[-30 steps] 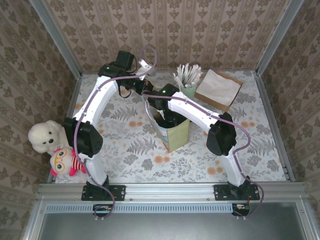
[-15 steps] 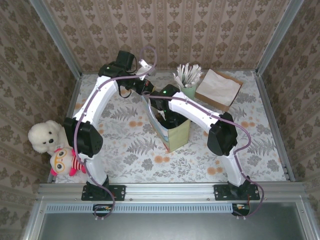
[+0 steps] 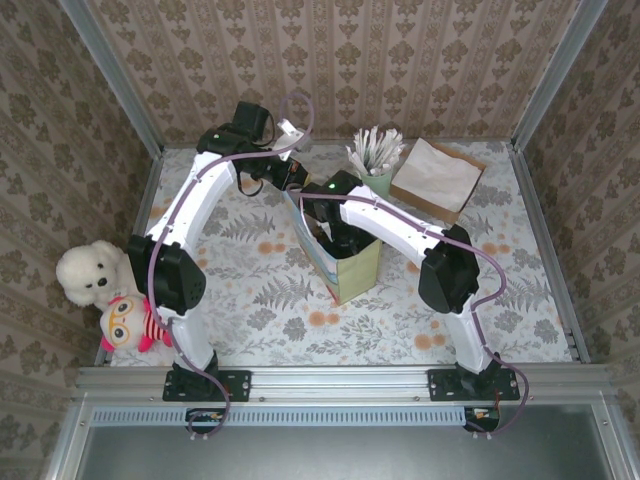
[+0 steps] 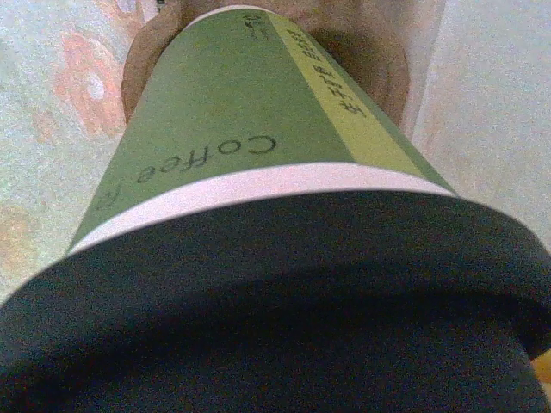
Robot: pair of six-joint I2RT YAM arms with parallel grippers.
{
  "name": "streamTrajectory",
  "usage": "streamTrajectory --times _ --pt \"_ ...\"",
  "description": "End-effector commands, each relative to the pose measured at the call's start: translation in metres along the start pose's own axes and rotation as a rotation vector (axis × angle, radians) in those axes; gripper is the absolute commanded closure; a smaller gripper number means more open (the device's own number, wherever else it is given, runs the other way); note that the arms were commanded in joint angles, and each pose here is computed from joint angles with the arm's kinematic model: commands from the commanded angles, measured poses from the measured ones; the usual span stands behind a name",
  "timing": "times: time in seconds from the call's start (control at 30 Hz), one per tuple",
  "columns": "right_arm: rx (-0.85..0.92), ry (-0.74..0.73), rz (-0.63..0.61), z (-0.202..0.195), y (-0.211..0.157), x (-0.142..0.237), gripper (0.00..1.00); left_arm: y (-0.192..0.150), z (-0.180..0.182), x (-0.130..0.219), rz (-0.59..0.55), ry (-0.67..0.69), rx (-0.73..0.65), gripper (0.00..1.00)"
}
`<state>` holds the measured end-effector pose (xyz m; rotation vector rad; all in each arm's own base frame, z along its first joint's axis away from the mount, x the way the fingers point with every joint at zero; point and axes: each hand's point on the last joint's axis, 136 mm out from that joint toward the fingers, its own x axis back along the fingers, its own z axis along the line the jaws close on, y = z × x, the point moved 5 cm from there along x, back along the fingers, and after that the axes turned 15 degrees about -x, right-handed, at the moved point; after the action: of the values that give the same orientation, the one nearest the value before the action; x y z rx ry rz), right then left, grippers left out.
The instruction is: Pack the takeout coffee
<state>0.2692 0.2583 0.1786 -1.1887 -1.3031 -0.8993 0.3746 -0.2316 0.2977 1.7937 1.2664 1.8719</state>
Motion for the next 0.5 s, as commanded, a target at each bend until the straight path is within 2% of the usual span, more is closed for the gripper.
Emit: streamTrajectory --times 0.0,0.47 --pt "-0.021 -0.054 0.035 -0.005 -0.002 -0.014 0.39 0.001 0.005 0.008 -0.013 0.032 0.001 1.0" --pt "-0.016 -0.088 0.047 -0.01 -0.012 0.0 0.39 0.001 0.007 0.008 -0.01 0.04 -0.005 1.0"
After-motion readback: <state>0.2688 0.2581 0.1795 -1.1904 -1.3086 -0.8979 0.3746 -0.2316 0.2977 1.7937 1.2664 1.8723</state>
